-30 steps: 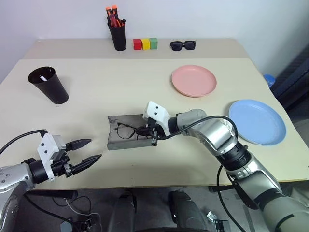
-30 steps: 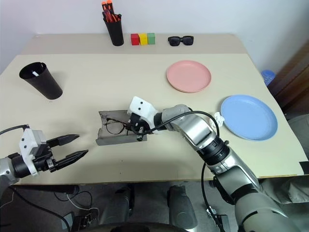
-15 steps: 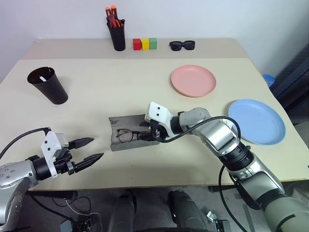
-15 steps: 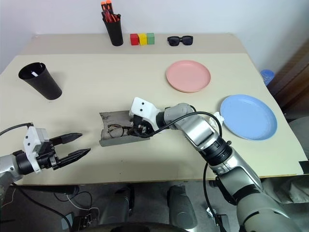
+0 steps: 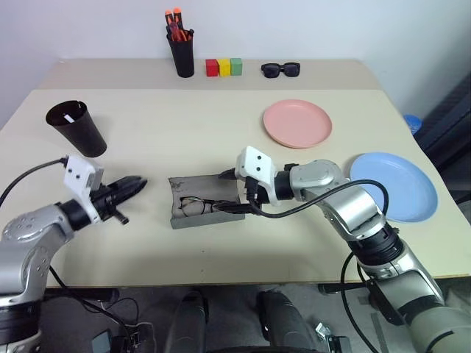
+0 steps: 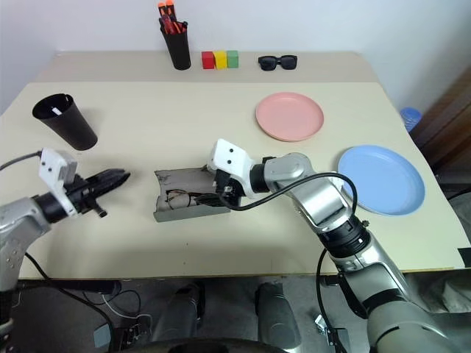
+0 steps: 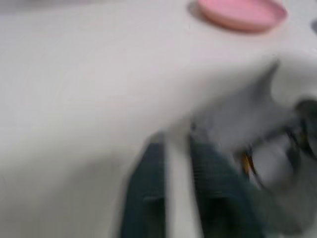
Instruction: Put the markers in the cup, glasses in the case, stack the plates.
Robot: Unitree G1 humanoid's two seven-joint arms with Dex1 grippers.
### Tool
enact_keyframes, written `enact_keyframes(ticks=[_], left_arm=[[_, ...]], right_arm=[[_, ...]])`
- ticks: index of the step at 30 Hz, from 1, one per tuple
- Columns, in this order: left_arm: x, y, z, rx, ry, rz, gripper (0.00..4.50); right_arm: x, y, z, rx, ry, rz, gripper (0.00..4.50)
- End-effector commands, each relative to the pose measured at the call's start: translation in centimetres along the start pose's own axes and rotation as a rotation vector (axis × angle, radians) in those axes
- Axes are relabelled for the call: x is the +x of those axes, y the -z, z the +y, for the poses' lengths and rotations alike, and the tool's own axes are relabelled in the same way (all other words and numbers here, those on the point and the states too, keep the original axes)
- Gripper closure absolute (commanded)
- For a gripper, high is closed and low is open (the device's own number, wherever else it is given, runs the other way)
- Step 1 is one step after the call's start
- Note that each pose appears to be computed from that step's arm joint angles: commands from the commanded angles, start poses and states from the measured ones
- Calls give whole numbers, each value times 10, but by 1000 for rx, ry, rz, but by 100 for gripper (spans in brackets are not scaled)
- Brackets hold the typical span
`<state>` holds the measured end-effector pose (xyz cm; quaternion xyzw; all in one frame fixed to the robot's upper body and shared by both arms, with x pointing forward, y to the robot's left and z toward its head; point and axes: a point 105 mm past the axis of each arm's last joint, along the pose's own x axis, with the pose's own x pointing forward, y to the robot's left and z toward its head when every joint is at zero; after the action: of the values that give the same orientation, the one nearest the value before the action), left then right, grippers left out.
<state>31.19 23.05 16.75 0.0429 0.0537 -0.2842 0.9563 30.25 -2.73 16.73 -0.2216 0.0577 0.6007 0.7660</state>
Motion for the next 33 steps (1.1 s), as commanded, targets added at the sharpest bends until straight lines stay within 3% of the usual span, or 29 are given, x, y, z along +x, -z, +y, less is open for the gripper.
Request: enact_keyframes(ticks=[1, 8, 13, 18, 25, 33], left_arm=[[27, -13, 1, 15, 6, 14, 448], [77, -2, -10, 52, 147, 187, 448], [89, 10, -29, 83, 304, 277, 448], [78, 10, -50, 167, 506, 307, 448], [58, 8, -64, 244, 616, 307, 448], [31, 23, -80, 296, 666, 357, 448]], right_arm=[[-25, -10, -2, -48, 56, -54, 90], [-72, 14, 2, -39, 175, -39, 90], [-86, 24, 1, -11, 248, -15, 90], [-88, 25, 2, 3, 284, -21, 90], [-86, 26, -3, 6, 294, -21, 90], [-79, 30, -17, -4, 302, -15, 90]])
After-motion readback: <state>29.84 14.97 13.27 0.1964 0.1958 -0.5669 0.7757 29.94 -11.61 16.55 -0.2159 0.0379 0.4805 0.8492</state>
